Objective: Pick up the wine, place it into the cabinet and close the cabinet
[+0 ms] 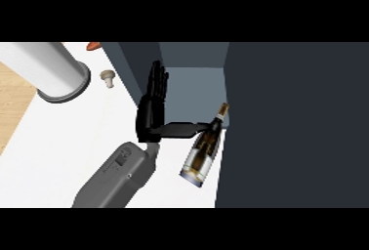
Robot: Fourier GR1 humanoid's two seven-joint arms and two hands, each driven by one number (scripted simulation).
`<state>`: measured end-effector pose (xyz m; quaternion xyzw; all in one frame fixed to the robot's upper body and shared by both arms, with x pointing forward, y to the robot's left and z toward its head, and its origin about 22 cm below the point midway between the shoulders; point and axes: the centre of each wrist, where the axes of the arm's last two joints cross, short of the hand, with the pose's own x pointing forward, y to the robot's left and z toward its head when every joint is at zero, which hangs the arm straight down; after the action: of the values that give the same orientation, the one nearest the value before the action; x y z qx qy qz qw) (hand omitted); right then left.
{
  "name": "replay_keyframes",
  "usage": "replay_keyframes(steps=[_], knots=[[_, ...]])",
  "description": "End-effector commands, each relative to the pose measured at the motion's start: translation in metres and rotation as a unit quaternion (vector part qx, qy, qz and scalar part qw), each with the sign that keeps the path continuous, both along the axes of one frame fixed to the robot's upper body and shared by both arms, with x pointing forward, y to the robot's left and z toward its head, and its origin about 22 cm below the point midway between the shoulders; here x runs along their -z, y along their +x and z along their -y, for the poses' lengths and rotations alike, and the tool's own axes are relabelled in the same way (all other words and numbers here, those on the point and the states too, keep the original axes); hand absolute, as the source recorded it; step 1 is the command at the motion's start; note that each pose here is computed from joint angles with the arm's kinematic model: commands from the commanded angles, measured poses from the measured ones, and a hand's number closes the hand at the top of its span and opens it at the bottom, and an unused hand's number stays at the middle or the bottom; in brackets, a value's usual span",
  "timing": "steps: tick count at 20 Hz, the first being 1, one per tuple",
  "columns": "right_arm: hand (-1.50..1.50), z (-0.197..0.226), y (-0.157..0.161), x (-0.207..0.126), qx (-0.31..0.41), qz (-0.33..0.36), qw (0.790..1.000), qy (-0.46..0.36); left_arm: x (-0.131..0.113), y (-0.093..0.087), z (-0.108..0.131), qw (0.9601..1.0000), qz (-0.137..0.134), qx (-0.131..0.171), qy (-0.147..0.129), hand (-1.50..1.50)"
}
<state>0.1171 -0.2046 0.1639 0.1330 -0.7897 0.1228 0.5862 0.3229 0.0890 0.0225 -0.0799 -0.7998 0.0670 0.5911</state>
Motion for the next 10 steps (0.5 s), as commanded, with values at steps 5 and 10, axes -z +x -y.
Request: replay_keyframes(steps=[5, 10], knots=[[-1.5, 0.009, -0.036, -0.035, -0.01, 0.033, 0.999, 0.013, -0.007, -0.083, -0.004, 0.9997, 0.009, 0.017, -0.018, -1.5], [1.5, 0.009, -0.039, -0.033, -0.044, 0.014, 0.999, -0.028, -0.002, -0.117, -0.02, 0.9992, 0.024, 0.007, -0.03, -1.5]])
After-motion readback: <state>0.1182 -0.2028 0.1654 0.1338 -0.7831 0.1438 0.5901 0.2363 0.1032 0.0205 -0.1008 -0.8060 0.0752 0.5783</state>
